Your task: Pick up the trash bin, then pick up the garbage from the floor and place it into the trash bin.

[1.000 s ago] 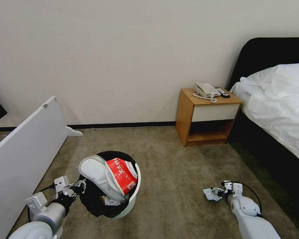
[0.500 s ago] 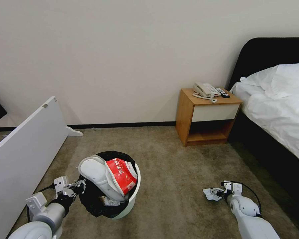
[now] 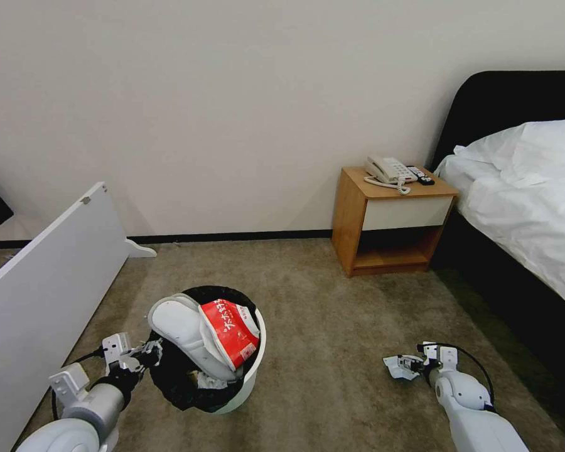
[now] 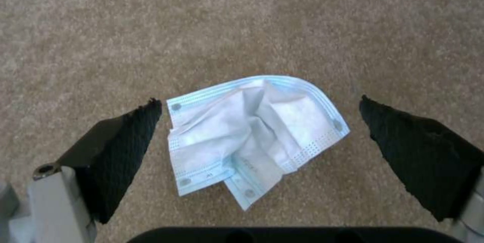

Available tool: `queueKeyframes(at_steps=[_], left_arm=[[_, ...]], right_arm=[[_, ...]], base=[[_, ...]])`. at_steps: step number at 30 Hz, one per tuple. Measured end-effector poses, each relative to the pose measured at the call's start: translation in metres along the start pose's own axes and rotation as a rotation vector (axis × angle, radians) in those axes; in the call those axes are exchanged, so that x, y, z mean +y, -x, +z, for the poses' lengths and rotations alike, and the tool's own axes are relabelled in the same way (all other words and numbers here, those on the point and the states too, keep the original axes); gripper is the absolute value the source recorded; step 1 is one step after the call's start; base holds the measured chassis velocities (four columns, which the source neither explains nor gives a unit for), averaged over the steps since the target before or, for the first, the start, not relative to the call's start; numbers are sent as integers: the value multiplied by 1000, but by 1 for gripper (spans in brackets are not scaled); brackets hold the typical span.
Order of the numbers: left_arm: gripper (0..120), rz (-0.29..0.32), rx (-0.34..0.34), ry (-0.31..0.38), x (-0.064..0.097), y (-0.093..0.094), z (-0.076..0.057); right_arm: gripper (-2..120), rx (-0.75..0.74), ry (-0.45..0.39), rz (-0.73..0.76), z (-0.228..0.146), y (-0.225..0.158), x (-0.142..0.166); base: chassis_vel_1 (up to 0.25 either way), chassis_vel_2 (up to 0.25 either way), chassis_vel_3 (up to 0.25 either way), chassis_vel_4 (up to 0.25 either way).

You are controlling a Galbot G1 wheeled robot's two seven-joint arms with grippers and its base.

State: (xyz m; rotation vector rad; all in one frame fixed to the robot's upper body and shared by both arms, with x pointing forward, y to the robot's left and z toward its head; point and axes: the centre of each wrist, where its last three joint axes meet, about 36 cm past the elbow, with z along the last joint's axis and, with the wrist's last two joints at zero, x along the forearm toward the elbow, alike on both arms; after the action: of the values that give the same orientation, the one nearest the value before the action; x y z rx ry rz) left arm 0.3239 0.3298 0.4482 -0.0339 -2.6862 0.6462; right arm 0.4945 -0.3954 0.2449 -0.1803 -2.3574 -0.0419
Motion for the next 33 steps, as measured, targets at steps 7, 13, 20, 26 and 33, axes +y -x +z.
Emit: queueKeyframes(at_steps=[7, 13, 20, 26, 33], left_arm=[[4, 2, -7, 7, -1, -2, -3], [4, 4, -4, 7, -2, -2, -3], [4, 4, -2, 8, -3, -2, -2], [4, 3, -1, 7, -3, -2, -1], [4, 2, 2, 5, -3, -2, 0]], right_arm=[[100, -4, 2, 2, 0, 0, 1], [100, -4, 0, 9, 3, -3, -4], [100, -6, 0, 12, 3, -5, -8], [100, -6, 1, 10, 3, -5, -9], [100, 4, 10, -1, 4, -1, -6]], base=[[0, 0, 0, 0], [0, 0, 0, 0], [0, 0, 0, 0], [0, 0, 0, 0], [0, 0, 0, 0]])
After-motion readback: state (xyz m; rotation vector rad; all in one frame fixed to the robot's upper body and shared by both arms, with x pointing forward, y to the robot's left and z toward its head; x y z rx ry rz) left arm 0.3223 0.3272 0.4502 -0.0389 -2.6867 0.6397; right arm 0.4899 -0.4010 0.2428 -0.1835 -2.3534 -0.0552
